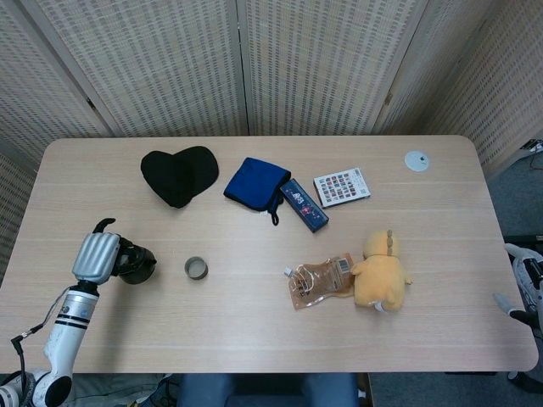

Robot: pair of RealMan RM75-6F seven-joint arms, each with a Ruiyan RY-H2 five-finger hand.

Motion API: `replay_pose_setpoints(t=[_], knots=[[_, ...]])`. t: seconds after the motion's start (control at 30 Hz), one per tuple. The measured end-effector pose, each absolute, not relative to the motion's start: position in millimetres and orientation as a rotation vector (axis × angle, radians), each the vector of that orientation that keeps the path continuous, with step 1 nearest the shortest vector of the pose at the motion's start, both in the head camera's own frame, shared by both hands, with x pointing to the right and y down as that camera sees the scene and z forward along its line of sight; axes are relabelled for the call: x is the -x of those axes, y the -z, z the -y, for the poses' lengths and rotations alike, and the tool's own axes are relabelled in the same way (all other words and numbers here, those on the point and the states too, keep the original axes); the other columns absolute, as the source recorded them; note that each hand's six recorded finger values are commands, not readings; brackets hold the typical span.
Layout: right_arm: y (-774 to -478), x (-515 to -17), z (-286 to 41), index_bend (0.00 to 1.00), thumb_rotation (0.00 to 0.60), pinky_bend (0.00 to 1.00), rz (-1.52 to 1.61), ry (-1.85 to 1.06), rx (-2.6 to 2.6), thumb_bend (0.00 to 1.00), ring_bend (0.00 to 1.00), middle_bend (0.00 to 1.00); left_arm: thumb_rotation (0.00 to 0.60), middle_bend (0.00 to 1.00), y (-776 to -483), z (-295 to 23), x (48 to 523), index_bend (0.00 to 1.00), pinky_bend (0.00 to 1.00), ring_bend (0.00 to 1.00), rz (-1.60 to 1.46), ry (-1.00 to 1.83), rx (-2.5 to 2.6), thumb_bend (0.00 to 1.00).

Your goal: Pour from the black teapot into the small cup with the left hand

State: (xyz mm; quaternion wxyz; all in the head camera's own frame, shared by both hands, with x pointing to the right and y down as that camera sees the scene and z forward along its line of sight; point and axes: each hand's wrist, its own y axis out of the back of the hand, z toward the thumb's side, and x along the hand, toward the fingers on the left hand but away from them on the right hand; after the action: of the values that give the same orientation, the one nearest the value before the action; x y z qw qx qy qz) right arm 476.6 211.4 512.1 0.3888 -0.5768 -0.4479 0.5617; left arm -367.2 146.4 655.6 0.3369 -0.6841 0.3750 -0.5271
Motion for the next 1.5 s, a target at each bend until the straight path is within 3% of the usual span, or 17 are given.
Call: replay_pose_setpoints(t=[0.33,0.87,1.5], knots=[[-511,-477,-214,0.24,0.6,0.23,1.142,-1.433,1.463,0.11,0.23,0.29,0.495,1.0,-652,-151,350,1.0,0.18,0.96,-0.933,1.321,1.823,0.41],[-510,-481,-216,0.24,0.6,0.23,1.147,-1.437,1.462,0.11,0.23,0.29,0.501,1.0,-653,-150,336,1.0,0.41,0.96,-0.88,1.288,1.829,0.41],[-500,-479,-209,0.24,0.6,0.23,1.161,-1.4,1.427,0.11,0.22,0.29,0.512,1.0,-659,-144,312,1.0,0.44,0.96,-0.805,1.246,1.835,0.41]])
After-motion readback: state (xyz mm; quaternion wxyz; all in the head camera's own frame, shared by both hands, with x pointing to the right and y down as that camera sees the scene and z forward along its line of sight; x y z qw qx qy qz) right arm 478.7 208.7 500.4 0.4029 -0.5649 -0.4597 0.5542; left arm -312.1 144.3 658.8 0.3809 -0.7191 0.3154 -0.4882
